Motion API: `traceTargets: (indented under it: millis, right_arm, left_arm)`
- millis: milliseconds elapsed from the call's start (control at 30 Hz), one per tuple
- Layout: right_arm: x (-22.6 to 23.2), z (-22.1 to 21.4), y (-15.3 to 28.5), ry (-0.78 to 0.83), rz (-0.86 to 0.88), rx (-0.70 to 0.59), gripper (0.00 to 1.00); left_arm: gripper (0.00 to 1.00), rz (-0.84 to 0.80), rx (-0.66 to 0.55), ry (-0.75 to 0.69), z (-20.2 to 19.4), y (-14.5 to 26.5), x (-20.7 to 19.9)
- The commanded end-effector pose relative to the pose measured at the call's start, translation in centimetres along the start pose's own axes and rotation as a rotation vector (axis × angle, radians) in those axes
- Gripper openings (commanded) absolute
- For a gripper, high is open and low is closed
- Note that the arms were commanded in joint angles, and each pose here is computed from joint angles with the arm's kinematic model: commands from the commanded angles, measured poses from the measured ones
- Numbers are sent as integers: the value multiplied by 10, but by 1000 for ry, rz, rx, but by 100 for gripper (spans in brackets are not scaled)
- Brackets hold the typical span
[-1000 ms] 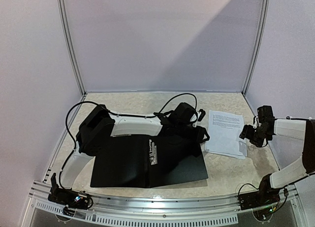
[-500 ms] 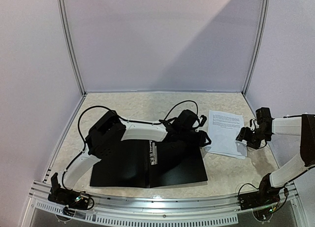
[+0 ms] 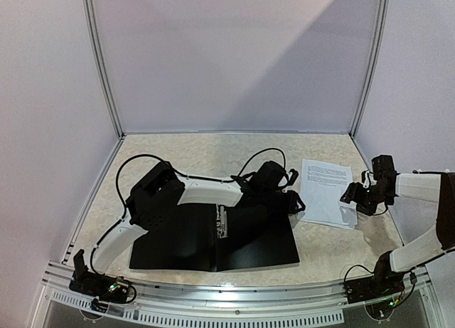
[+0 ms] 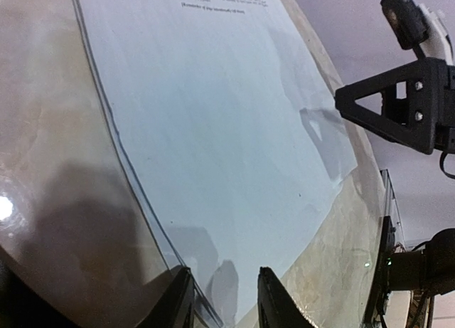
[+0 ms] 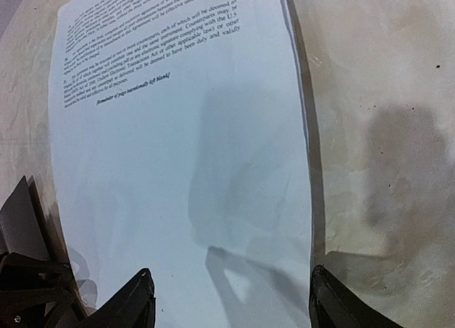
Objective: Put the files into the folder
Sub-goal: Pick up the file from the corner of the board.
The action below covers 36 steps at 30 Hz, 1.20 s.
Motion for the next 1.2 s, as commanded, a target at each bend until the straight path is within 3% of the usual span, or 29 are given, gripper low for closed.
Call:
traceTargets:
  millis: [0, 900, 1167]
  right_arm:
    - [5, 0, 5, -19, 35, -4, 73]
    - [21, 6, 7, -36, 146, -36, 73]
    - [18, 14, 17, -25, 101, -59, 73]
  left_arm:
    - [31, -12, 18, 2, -9, -10, 2]
    - [30, -8, 31, 11, -9, -12, 8]
    - [30, -2, 36, 17, -10, -12, 11]
Point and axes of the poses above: each gripper's point midway between its finger pads, its own y axis back along the fingers, its own x axis along the line the jaws close on, z = x × y, the point moved 3 cm from there along y, back along the fingers, and after that the axes turned 14 degrees about y, right-handed, at the moved point
